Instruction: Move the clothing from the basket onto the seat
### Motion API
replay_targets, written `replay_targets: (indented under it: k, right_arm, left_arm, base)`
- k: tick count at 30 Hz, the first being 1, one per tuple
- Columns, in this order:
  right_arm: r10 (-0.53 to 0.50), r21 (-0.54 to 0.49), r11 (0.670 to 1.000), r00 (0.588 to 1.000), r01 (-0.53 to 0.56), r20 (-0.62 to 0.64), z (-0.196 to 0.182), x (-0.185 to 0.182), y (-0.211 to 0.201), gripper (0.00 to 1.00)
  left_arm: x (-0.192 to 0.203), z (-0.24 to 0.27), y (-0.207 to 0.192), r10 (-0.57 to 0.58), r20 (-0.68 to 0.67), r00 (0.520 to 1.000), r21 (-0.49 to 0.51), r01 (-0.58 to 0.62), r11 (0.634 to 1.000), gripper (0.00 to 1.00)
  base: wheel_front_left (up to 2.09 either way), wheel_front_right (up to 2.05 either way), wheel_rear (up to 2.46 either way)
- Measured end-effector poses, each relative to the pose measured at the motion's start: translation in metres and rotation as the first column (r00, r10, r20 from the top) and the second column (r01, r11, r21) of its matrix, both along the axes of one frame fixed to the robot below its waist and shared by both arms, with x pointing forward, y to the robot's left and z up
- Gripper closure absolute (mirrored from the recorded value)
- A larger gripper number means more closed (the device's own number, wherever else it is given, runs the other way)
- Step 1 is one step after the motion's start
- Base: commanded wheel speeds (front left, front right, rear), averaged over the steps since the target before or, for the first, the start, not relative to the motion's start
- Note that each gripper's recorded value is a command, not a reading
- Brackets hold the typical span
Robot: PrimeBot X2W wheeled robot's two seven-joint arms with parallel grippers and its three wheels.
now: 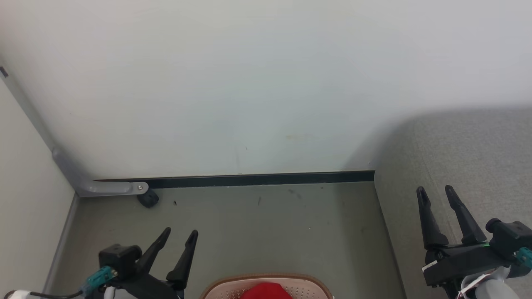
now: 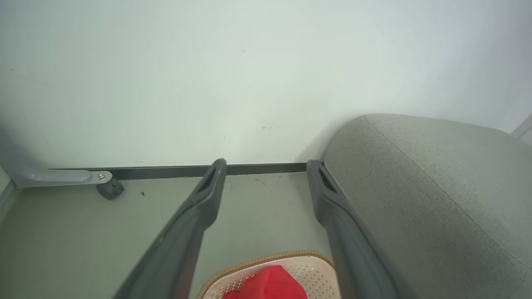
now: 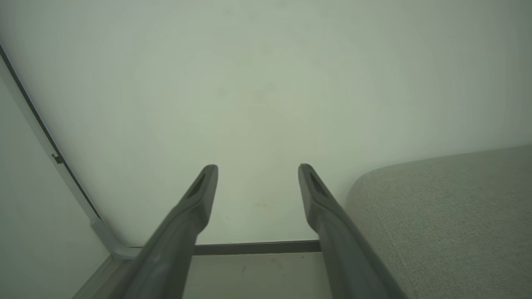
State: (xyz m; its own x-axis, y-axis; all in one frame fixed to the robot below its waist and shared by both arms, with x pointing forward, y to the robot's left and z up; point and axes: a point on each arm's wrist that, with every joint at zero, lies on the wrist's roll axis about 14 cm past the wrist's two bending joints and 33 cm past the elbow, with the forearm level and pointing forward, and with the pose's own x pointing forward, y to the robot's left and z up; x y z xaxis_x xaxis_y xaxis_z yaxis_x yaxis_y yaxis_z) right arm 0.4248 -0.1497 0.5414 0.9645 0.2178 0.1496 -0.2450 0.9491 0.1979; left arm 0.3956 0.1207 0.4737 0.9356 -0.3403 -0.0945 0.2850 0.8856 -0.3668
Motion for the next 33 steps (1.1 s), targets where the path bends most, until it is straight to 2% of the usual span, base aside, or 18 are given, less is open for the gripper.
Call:
replay_targets:
  k: [6, 13, 33]
  right_arm:
    - [0.008, 0.001, 1.000, 1.000, -0.008, 0.017, 0.004, -0.009, 0.002, 0.00]
    - [-0.012, 0.000, 1.000, 0.999, 0.012, 0.030, 0.008, -0.012, -0.008, 0.00]
    - [-0.014, 0.001, 1.000, 0.999, 0.014, 0.035, 0.008, -0.010, -0.009, 0.00]
  left_arm:
    - [-0.003, 0.019, 0.035, 0.151, 0.040, 0.988, -0.053, -0.149, 0.987, 0.00]
    - [-0.006, 0.037, 0.056, 0.232, 0.093, 0.968, -0.055, -0.228, 0.972, 0.00]
    - [-0.012, 0.061, 0.061, 0.273, 0.178, 0.945, -0.065, -0.266, 0.962, 0.00]
  base:
    - [0.00, 0.00, 0.00]
    - [0.00, 0.00, 0.00]
    - [0.00, 0.00, 0.00]
